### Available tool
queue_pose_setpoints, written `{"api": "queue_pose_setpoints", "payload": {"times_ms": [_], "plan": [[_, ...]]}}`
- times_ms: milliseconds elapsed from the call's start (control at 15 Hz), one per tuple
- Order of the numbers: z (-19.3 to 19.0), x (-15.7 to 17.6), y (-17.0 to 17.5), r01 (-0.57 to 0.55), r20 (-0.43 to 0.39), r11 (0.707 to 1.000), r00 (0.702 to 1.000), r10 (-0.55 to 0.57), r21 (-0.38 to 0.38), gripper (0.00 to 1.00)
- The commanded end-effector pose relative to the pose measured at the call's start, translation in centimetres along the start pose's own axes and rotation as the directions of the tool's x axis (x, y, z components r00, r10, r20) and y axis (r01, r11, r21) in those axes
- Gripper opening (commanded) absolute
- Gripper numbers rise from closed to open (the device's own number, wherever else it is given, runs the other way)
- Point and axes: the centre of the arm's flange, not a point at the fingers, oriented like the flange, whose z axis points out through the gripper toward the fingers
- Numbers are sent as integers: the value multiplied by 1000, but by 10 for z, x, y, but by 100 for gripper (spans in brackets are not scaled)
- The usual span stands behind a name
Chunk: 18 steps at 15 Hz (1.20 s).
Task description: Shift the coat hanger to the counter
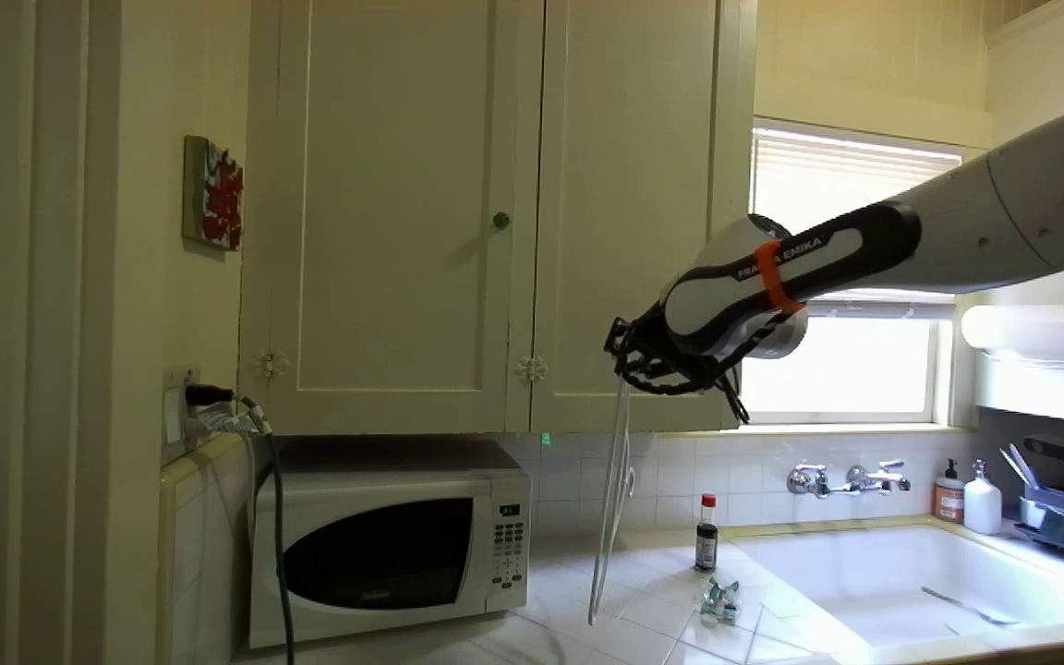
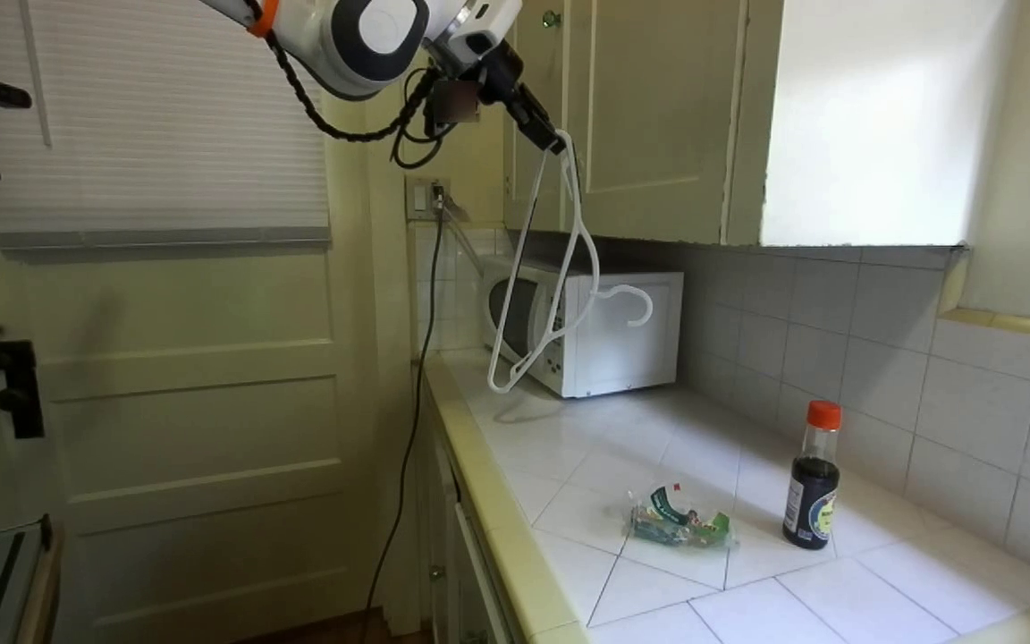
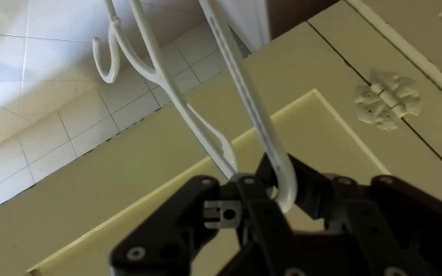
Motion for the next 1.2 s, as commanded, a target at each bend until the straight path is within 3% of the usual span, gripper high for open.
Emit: {"api": "queue_pose_setpoints", "payload": {"times_ms": [0, 400, 467, 667, 733, 1133], "plan": [[1, 4, -8, 30, -20, 998, 999, -32, -57, 3], [-26, -9, 0, 76, -35, 992, 996, -80, -98, 3], [-6, 0, -1, 84, -39, 994, 995, -87, -70, 10], [-15, 0, -1, 85, -44, 994, 995, -88, -75, 10], [-20, 1, 0, 74, -62, 994, 995, -79, -85, 3], [23, -38, -10, 7, -35, 1000, 999, -8, -30, 3]]}}
